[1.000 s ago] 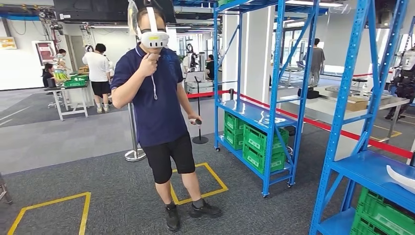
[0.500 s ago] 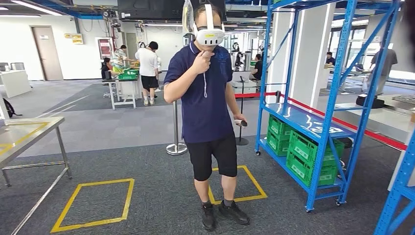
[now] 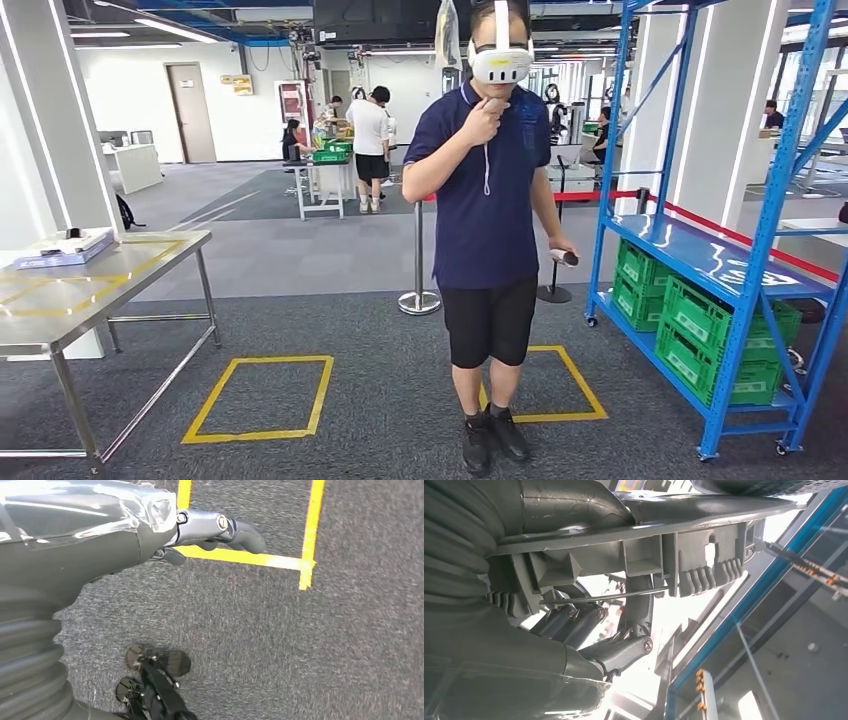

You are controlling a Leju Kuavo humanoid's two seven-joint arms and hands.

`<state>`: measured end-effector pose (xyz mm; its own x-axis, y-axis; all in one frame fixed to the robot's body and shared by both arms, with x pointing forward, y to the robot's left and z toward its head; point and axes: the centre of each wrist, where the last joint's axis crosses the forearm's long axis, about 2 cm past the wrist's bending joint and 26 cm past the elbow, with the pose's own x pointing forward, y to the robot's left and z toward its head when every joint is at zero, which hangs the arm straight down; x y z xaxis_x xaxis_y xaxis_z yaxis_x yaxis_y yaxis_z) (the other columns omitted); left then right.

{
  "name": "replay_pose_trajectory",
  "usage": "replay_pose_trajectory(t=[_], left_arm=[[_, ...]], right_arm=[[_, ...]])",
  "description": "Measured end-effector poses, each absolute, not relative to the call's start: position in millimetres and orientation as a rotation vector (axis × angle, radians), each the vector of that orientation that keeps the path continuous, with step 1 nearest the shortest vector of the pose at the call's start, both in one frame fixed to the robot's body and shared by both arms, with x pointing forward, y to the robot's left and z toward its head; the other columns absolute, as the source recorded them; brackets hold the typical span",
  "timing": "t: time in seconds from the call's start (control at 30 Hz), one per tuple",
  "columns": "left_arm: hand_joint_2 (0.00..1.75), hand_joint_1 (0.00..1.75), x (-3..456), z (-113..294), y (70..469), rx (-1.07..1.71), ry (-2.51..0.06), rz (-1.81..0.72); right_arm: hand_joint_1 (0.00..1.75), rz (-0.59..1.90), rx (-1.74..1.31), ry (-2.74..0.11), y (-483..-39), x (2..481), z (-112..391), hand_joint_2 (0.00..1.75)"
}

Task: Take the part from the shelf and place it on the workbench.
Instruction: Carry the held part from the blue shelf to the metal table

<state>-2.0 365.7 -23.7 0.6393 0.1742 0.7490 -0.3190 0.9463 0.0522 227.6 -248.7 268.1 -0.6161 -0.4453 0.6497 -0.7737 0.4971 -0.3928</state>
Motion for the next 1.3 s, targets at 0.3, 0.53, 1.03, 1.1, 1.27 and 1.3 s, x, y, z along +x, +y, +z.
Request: replay_pose_trajectory(t=[0.3,0.53,1.03,1.1,1.27,1.3], left_arm=[[1.75,0.00,-2,-23,365,0.189,-0.832,0.275],[1.75,0.00,0,-23,363,0.175,-0.827,0.266],[1.75,0.00,4,-35,362,0.024,-0.883,0.229],[1.75,0.00,4,-35,363,0.027,-0.887,0.239],[1.75,0.00,2,-36,363,0.031,-0.884,0.259],[1.75,0.00,3,-36,363,0.029,-0.887,0.261]], right_arm=[[1.75,0.934,1.003,-2.271,-249,228,267,1.75],[1.75,0.936,1.009,-2.259,-249,230,266,1.75],[1.75,0.969,0.981,-2.240,-246,233,266,1.75],[1.75,0.972,0.980,-2.239,-246,234,267,1.75],[1.75,0.980,0.975,-2.240,-246,235,268,1.75],[1.75,0.982,0.973,-2.239,-246,235,268,1.75]])
